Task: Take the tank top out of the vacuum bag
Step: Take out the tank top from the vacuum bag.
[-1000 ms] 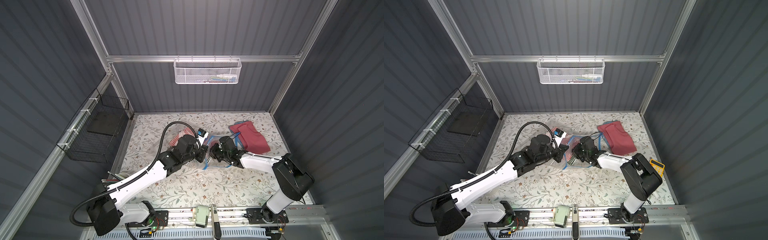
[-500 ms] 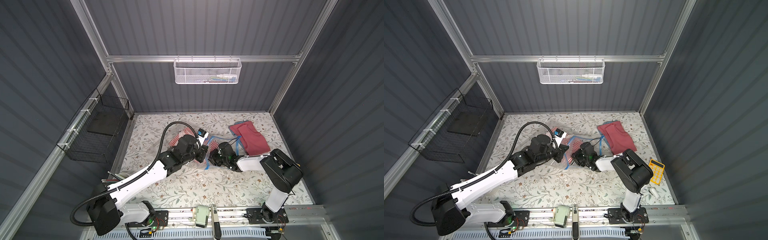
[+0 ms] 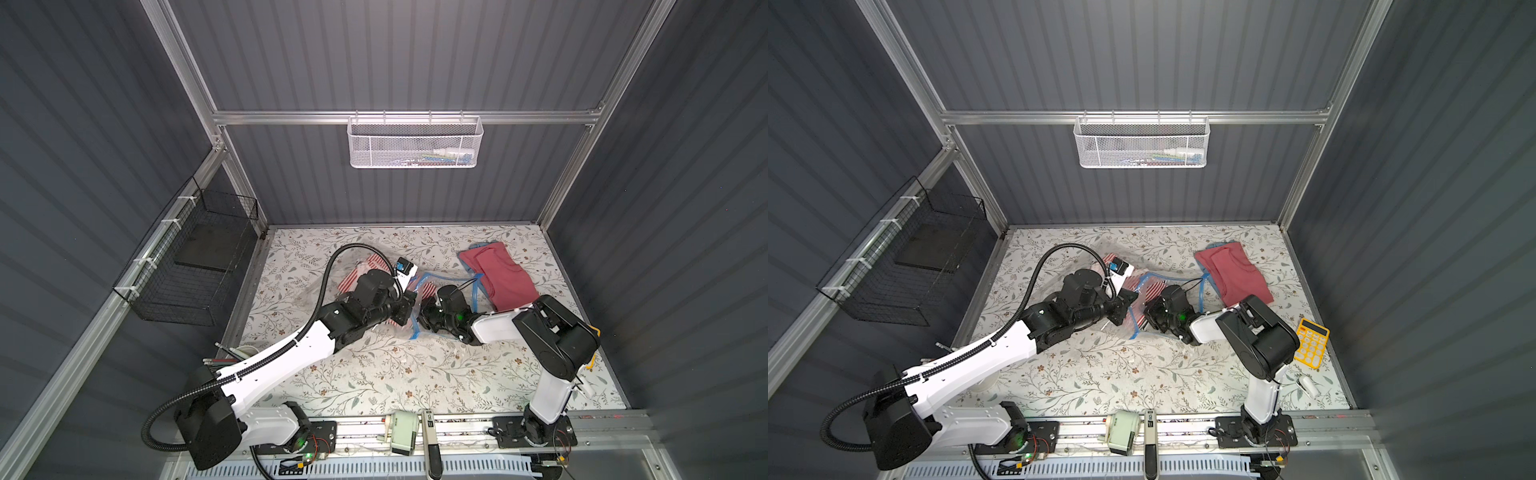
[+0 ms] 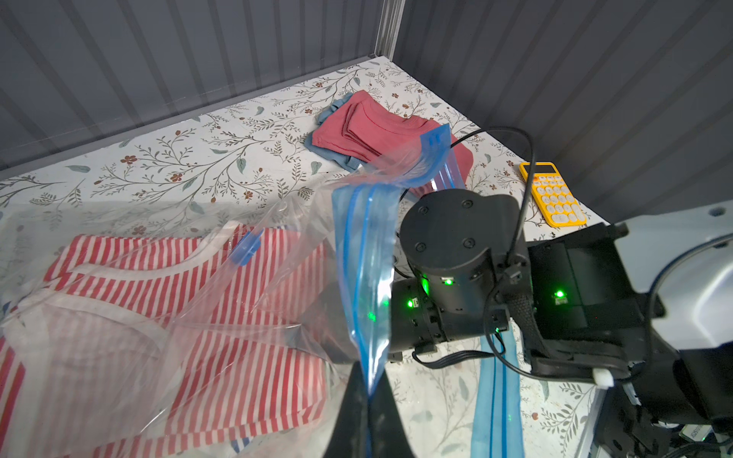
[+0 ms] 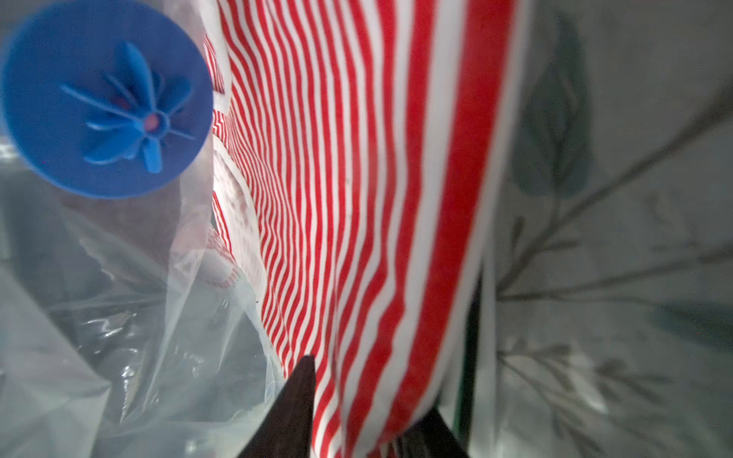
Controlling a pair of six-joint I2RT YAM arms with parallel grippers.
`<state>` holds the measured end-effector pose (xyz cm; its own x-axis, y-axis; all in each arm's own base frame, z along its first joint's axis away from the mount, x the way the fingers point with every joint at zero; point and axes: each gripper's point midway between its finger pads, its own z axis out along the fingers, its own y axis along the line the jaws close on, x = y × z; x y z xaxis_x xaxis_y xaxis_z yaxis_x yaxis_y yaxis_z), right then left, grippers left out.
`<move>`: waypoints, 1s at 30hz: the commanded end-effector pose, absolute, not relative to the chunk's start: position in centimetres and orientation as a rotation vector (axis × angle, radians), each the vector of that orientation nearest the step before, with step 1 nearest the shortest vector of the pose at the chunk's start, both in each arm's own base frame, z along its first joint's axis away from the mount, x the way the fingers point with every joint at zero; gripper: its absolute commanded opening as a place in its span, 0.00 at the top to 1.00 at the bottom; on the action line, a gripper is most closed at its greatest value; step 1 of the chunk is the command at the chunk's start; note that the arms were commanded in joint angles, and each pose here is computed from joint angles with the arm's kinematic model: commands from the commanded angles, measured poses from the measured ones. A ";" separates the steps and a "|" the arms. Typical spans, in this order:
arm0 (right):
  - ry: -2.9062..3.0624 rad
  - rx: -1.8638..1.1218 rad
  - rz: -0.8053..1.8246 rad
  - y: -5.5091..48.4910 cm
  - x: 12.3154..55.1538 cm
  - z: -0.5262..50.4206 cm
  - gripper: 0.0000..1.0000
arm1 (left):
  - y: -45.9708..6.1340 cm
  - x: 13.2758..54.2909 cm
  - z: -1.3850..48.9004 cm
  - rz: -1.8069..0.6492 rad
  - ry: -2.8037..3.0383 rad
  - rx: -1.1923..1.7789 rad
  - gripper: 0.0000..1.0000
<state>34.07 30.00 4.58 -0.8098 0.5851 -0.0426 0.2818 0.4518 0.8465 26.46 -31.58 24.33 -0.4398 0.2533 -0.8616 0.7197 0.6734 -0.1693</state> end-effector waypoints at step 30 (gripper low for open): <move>2.260 0.716 1.395 32.4 37.7 4.6 0.86 | -32.1 26.8 23.4 -0.642 2.018 0.802 1.00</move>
